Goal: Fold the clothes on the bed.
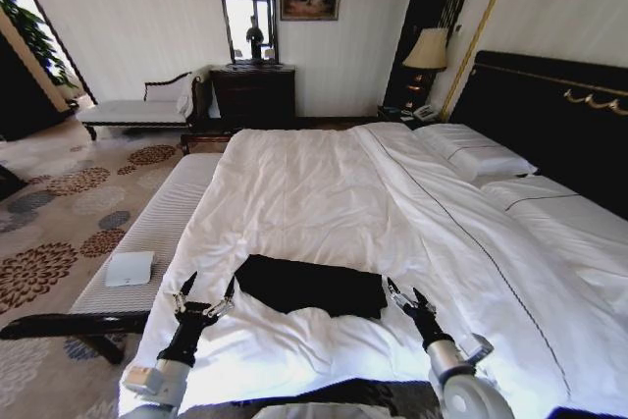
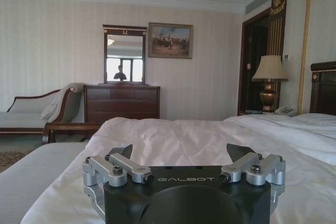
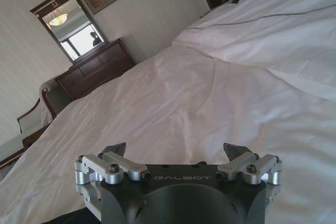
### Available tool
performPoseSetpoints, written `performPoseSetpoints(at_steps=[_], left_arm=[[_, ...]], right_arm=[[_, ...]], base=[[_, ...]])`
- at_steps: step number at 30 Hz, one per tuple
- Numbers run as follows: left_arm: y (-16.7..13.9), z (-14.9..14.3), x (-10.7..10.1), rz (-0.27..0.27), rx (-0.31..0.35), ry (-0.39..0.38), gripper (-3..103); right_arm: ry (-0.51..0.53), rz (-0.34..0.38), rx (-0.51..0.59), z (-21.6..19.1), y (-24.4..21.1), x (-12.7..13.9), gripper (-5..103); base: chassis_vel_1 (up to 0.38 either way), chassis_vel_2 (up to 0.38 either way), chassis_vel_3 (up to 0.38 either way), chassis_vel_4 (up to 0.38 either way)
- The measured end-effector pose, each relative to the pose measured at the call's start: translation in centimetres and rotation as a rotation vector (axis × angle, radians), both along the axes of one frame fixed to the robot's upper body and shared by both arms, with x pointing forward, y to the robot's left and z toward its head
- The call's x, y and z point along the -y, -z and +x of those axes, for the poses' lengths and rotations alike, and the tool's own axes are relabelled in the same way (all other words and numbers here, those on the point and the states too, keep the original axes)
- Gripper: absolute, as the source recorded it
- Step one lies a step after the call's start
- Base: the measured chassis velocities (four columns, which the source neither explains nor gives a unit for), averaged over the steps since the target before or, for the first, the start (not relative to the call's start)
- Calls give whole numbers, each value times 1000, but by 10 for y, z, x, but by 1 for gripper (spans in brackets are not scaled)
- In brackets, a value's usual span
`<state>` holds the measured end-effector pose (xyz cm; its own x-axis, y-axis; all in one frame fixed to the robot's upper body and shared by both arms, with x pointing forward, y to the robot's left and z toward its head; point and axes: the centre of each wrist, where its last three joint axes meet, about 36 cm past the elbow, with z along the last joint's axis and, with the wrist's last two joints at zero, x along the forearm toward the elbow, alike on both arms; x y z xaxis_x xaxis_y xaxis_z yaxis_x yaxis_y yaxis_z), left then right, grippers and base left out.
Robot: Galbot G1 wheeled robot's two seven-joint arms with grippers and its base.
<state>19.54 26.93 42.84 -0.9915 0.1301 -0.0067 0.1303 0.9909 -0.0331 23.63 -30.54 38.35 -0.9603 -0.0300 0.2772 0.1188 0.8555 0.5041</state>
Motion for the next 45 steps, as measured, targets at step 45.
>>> performPoseSetpoints(at_steps=[45], left_arm=[[0,1,0,-1,-1,-2,100]], right_arm=[[-134,441,-225,42,82,16,100]], base=[[0,0,0,0]])
